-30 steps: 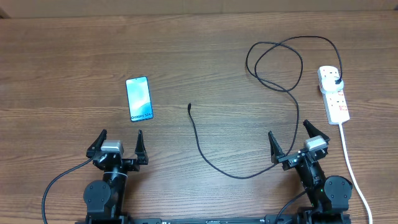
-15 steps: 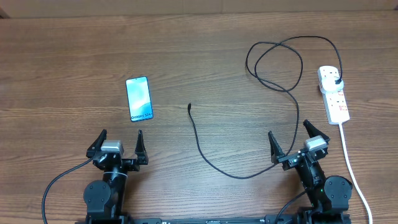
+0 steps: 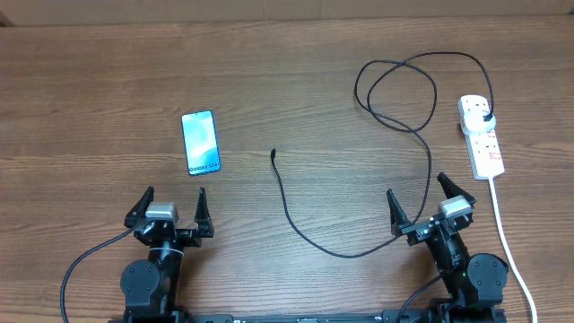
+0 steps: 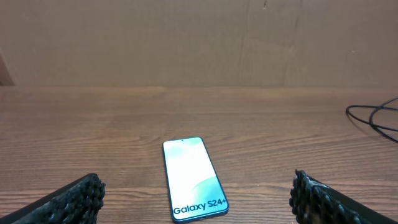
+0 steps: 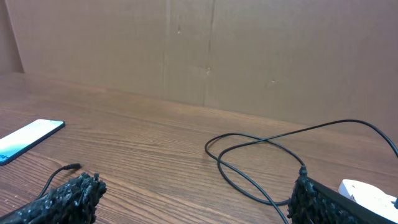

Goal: Plug charger to phone and switch on socket

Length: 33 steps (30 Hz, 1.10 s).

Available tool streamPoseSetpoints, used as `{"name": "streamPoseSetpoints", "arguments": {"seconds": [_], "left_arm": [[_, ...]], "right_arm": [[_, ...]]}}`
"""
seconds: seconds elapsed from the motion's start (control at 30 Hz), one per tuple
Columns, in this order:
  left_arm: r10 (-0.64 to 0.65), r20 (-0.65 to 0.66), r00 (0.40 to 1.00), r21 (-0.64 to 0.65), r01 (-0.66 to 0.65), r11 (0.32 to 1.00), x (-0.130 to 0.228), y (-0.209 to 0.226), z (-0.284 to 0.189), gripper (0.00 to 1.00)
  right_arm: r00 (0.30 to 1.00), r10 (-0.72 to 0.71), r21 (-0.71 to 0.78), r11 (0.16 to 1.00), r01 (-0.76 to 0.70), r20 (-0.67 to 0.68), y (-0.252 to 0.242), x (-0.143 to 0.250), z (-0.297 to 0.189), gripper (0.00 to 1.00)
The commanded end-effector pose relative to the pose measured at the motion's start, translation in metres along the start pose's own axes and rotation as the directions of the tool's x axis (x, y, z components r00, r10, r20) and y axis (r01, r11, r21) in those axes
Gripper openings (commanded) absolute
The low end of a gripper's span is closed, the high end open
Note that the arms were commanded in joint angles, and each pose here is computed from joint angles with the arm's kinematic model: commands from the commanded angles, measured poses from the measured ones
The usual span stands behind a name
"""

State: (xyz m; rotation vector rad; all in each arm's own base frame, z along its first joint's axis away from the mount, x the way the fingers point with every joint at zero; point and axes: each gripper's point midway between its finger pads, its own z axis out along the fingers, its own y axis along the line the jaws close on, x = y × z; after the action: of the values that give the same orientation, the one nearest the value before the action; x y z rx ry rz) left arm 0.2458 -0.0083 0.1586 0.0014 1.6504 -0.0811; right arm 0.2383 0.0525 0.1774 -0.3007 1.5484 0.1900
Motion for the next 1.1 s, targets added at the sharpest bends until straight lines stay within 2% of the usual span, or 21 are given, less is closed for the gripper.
{"name": "streamPoseSetpoints", "arguments": {"seconds": [0.0, 1.07], "left_arm": [[0.026, 0.004, 1.0, -0.005, -0.026, 1.0, 0.002, 0.0004, 0.0003, 1.0], [0.019, 0.006, 1.0, 0.011, -0.019, 1.0, 0.0013, -0.0022, 0.0002, 1.0]], "right_arm": [[1.0, 0.005, 0.004, 1.0, -0.005, 0.005, -0.0001, 0.0016, 0.0001, 1.0], [1.0, 0.004, 0.004, 1.0, -0.004, 0.005, -0.0001, 0.0016, 0.0001, 1.0]]}}
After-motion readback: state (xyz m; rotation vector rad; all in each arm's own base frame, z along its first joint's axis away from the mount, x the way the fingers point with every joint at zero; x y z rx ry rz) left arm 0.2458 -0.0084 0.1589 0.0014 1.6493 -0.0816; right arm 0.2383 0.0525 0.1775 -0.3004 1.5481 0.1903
